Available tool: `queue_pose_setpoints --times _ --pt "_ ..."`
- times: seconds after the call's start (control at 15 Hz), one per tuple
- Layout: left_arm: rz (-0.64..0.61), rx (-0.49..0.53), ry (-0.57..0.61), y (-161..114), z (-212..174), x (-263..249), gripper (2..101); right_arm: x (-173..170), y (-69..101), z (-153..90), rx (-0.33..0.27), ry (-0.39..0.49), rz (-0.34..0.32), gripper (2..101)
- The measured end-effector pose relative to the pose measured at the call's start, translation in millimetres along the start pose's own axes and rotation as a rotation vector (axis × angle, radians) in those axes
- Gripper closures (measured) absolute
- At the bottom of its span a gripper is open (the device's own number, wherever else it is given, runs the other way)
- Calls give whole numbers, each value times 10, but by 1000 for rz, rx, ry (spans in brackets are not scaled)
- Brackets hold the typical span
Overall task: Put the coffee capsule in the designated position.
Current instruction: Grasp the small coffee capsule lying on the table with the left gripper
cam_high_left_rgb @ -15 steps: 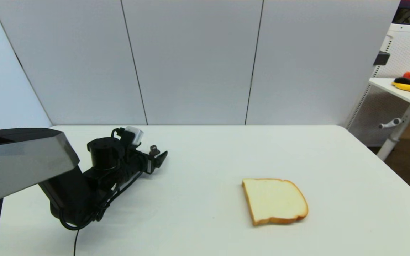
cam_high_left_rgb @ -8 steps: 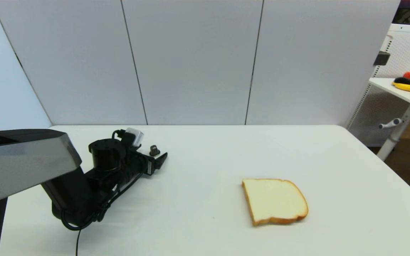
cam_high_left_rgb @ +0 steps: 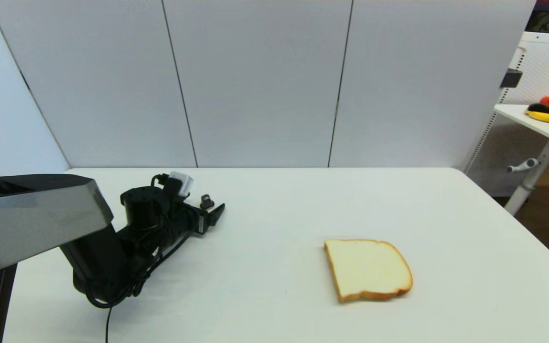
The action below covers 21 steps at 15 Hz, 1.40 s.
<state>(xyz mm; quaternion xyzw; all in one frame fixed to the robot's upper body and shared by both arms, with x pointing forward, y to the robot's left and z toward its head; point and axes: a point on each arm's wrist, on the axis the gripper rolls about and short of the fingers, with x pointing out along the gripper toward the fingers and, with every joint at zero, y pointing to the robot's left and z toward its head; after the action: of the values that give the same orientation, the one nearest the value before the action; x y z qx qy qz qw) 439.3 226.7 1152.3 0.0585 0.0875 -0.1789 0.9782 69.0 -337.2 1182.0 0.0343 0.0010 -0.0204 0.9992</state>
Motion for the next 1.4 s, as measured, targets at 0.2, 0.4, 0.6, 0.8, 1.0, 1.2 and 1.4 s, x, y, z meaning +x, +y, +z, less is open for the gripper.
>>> queue_pose_setpoints --times 0.2,0.4,0.6,0.8,1.0,1.2,1.4 --pt "1 -4 -8 3 13 25 53 0 0 0 0 0 0 50" --pt "0 -4 -9 2 11 30 53 0 0 0 0 0 -1 50" --pt "0 -4 -7 2 6 35 53 0 0 0 0 0 0 50" --pt "0 -4 -10 1 7 48 195 0 0 0 0 0 0 50" --pt "0 -4 -10 1 4 53 445 0 0 0 0 0 0 50" --pt "1 -4 -11 3 5 54 621 0 0 0 0 0 0 50" --pt "1 -4 -17 0 12 53 828 0 0 0 0 0 0 50"
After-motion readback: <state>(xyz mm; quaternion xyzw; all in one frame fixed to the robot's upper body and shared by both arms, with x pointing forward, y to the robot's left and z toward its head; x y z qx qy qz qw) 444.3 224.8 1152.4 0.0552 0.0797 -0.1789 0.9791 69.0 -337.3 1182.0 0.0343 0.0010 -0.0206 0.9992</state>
